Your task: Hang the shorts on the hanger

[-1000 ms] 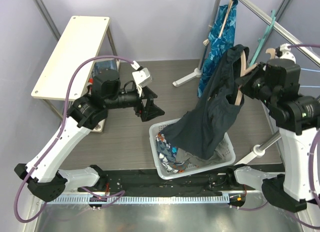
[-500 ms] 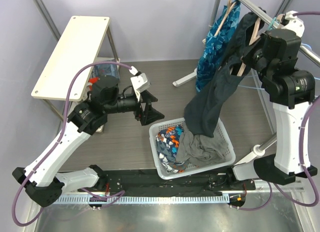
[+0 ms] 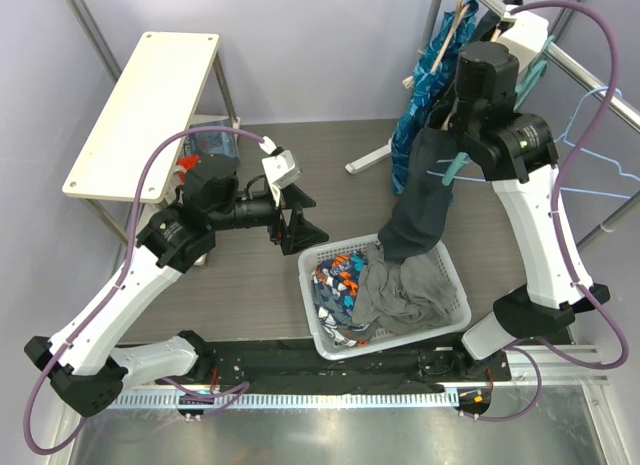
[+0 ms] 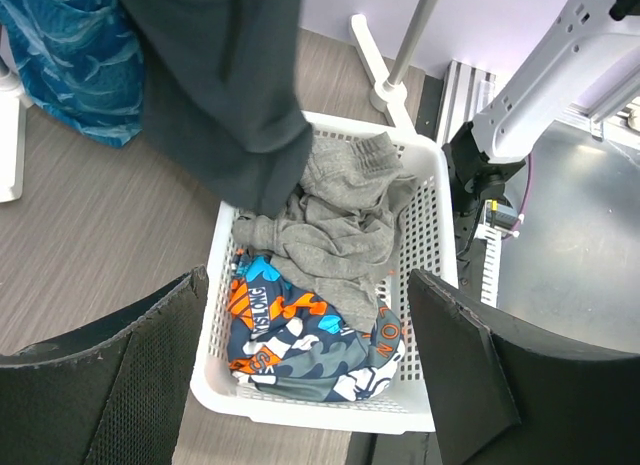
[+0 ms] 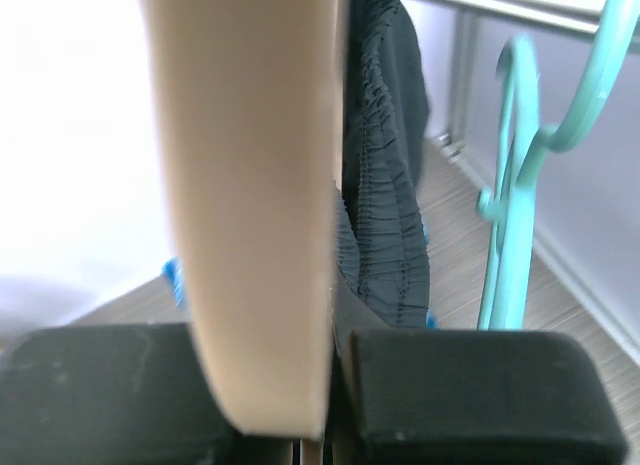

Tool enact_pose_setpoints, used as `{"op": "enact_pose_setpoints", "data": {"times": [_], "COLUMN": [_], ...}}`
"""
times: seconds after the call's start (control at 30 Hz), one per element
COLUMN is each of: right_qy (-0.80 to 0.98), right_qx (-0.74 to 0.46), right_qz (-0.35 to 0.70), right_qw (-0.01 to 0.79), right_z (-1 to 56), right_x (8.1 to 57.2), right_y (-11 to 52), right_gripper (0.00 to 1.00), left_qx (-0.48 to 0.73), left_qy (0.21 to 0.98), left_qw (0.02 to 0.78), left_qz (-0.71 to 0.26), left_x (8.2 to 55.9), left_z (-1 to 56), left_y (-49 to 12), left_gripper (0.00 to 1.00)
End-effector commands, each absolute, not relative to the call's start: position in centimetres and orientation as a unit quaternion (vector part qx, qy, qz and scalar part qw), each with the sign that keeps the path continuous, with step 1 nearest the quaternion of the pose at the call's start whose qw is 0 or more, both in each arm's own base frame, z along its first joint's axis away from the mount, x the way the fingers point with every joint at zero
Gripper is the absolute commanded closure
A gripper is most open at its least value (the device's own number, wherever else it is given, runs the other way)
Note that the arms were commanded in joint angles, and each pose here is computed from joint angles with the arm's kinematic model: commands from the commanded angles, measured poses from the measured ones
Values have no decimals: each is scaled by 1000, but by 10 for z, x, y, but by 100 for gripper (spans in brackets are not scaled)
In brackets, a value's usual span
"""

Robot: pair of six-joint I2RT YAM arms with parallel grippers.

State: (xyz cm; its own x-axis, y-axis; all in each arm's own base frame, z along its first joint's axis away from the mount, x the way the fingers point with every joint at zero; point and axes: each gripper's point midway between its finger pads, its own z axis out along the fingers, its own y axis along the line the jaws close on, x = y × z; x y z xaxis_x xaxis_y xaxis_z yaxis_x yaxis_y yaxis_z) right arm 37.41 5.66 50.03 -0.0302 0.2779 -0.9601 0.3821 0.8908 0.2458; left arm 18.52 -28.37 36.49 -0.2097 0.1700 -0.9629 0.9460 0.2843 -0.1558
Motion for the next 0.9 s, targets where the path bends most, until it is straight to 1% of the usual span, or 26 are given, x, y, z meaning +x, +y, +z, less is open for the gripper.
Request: {"op": "enact_pose_setpoints", "data": {"times": [0.0, 0.07, 0.6, 0.87], "right_qy": [619, 609, 580, 565], "right_qx": [312, 323, 354, 383], "right_qz": [-64, -80, -69, -69], "right_qw": [718, 720, 731, 728], "right_z": [550, 550, 555, 550], "right_x": [375, 382, 415, 426], "right_y": [33, 31, 44, 38], "right_gripper": [99, 99, 99, 99], "left_qx": [432, 433, 438, 446], "left_qy": [630, 633, 649, 655], "left_qw": [481, 483, 470, 464], "left_qz": [-429, -422, -407, -396], "left_x": [179, 181, 181, 180], "left_z": [386, 385, 383, 380], "left_y": [-284, -283, -277, -274], "left_gripper": [20, 20, 19, 19]}}
